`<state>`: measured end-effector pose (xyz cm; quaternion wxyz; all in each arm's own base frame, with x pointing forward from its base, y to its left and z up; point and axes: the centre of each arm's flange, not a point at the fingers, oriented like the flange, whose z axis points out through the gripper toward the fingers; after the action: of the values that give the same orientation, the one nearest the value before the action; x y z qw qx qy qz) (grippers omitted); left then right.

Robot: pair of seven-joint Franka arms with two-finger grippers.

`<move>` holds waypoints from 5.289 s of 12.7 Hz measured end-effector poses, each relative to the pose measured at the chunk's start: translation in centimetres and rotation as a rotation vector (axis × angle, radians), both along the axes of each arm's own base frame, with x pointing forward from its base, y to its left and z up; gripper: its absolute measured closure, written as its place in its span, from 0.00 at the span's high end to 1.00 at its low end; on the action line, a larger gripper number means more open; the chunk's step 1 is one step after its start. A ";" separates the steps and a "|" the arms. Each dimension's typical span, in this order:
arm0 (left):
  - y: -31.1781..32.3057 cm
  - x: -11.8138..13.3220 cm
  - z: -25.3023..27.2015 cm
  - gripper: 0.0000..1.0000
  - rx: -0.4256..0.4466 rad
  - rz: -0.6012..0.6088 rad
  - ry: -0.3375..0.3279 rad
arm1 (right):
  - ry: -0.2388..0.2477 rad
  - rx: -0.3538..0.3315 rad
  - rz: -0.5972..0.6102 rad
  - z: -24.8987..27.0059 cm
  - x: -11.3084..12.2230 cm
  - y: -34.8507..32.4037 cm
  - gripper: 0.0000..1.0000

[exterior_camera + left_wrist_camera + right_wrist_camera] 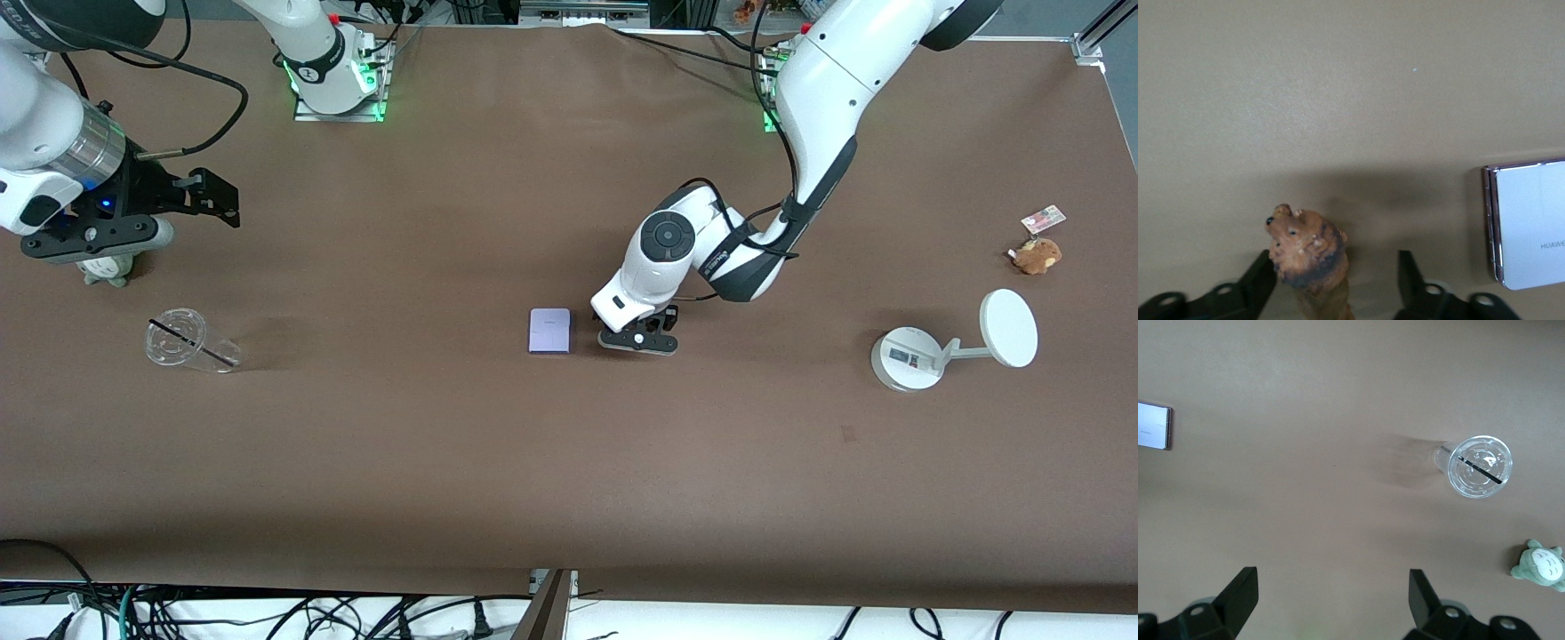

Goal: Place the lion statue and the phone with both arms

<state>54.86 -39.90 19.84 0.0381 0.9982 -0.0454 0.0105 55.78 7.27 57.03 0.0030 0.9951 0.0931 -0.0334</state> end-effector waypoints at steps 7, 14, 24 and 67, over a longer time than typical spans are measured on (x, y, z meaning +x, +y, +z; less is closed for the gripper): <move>2.9 3.2 3.8 0.36 0.011 0.064 -0.037 | 0.000 0.000 0.000 0.0 0.0 0.0 1.00; 18.3 7.2 10.9 0.36 0.242 0.202 0.123 | 0.003 0.001 0.042 -0.2 -0.3 2.6 1.00; 34.5 9.6 4.3 0.36 0.184 0.048 0.258 | -0.003 0.030 -0.040 -9.4 -0.6 21.4 1.00; 35.3 3.5 39.2 1.00 0.093 0.116 -0.021 | 0.000 0.015 -0.016 -18.1 7.9 4.4 0.84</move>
<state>58.34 -4.57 59.04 -0.0093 0.9997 0.0119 0.0212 63.72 11.63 38.96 -0.0049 0.9958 0.0856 -0.0325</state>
